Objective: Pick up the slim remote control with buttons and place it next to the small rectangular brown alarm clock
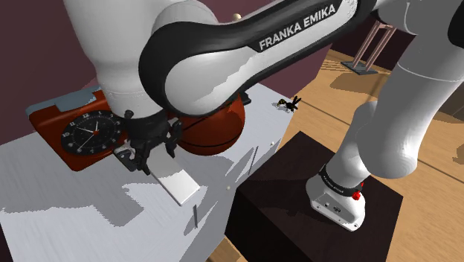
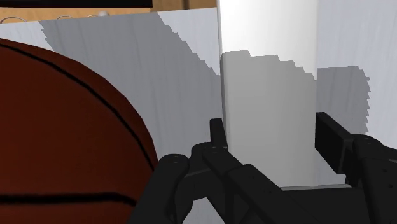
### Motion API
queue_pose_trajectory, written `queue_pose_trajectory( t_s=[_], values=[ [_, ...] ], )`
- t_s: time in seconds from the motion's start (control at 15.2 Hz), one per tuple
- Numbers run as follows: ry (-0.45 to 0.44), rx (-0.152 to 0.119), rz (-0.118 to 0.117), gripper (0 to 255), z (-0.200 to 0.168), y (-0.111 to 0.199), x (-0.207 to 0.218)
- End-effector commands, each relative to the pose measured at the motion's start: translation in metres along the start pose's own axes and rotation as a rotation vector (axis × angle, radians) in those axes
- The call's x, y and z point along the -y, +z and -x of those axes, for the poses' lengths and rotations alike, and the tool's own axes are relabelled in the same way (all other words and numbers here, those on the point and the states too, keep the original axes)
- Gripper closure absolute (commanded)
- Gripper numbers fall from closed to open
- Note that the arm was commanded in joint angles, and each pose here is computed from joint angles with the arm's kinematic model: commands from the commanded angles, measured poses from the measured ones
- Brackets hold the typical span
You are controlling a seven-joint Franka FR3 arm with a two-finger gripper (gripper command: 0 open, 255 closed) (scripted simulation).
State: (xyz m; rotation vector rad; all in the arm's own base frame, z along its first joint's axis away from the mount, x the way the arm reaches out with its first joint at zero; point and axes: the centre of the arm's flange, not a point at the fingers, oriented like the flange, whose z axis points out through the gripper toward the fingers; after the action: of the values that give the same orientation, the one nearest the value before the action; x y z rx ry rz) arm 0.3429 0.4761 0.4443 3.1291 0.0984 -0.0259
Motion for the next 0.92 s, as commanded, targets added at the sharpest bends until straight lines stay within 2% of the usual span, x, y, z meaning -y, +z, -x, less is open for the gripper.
queue_pose_trajectory(
  t_s=[0.0, 0.86],
  values=[
    [0.000, -0.001, -0.001, 255, 0.001, 0.011, -0.001],
    [0.000, -0.001, -0.001, 255, -0.001, 0.079, 0.000]
  ],
)
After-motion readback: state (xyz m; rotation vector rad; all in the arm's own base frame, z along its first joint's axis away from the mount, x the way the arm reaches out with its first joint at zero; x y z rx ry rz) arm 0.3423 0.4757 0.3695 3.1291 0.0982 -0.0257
